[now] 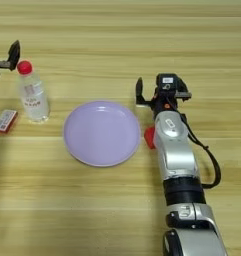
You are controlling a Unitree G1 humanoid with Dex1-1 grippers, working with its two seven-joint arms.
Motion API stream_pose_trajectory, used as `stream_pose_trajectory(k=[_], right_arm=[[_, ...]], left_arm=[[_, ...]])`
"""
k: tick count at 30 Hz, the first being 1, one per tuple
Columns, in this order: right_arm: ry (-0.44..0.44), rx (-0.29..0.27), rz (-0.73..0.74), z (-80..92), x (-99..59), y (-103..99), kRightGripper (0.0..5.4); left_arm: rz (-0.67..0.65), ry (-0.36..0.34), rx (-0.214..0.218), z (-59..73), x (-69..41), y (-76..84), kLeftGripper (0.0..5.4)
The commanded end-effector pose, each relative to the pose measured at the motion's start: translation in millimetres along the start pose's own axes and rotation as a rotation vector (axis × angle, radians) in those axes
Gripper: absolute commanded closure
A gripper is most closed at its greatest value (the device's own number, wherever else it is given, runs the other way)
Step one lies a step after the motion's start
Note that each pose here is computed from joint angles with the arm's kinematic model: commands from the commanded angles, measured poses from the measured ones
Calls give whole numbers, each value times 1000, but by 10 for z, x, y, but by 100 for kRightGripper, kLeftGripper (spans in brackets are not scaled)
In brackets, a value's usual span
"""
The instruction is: Move the objects on the table
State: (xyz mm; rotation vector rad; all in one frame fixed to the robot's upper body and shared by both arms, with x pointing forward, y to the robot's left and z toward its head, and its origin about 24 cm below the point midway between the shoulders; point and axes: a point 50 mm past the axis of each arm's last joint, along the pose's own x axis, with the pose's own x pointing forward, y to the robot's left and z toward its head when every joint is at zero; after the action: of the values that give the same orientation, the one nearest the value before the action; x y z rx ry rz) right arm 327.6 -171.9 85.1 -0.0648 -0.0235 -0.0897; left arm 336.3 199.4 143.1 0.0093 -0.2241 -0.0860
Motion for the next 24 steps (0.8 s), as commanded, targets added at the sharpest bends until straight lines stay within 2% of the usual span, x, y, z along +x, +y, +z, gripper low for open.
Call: stream_pose_trajectory(k=[1, 9, 15, 24], right_arm=[[-18, -2, 4, 49, 30, 5, 0], [-19, -2, 4, 48, 24, 2, 0], [-19, -2, 4, 48, 23, 1, 0], [-19, -3, 5, 48, 23, 1, 0]], left_arm=[[-14, -25, 15, 41, -1, -41, 2], [-92, 28, 15, -125, -58, -236, 2], [-150, 54, 38, -211, -110, -353, 2], [-155, 117, 48, -381, -142, -336, 2]])
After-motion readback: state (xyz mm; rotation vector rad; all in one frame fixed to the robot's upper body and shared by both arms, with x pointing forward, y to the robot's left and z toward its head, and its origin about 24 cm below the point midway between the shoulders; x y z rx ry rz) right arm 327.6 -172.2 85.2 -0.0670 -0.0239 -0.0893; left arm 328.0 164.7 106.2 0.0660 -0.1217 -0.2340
